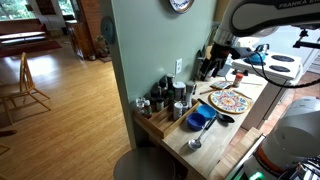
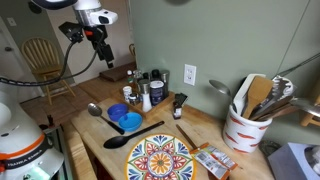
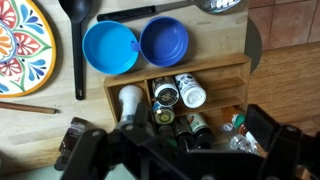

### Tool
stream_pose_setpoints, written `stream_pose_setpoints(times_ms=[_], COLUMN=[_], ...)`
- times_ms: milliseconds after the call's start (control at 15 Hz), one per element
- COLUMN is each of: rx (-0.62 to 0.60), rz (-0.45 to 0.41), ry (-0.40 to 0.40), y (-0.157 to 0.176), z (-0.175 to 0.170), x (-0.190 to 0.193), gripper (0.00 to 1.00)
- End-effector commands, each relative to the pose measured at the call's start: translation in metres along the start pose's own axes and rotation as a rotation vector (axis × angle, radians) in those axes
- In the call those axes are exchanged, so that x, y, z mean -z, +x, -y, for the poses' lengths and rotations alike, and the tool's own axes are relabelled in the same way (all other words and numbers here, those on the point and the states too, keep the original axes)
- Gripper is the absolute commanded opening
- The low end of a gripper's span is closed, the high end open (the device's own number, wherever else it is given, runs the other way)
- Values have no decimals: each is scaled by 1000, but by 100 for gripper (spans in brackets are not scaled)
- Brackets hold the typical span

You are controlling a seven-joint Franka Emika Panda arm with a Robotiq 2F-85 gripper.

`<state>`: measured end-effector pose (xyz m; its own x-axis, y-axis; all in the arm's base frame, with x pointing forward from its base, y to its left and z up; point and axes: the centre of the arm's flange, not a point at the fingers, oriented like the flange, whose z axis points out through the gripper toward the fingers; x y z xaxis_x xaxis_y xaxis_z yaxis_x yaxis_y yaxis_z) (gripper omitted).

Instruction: Move the spice bottle to the right

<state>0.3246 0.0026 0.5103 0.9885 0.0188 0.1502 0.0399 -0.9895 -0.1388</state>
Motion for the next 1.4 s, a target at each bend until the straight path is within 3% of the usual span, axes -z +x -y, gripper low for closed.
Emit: stream_pose_setpoints(times_ms=[0, 267, 1333], rx=[63, 105, 130], rz=[-23, -61, -157], ry=[-17, -47, -98], y=[38, 77, 177], z=[24, 33, -18], x=[-2, -15, -95], gripper=[100, 100, 100])
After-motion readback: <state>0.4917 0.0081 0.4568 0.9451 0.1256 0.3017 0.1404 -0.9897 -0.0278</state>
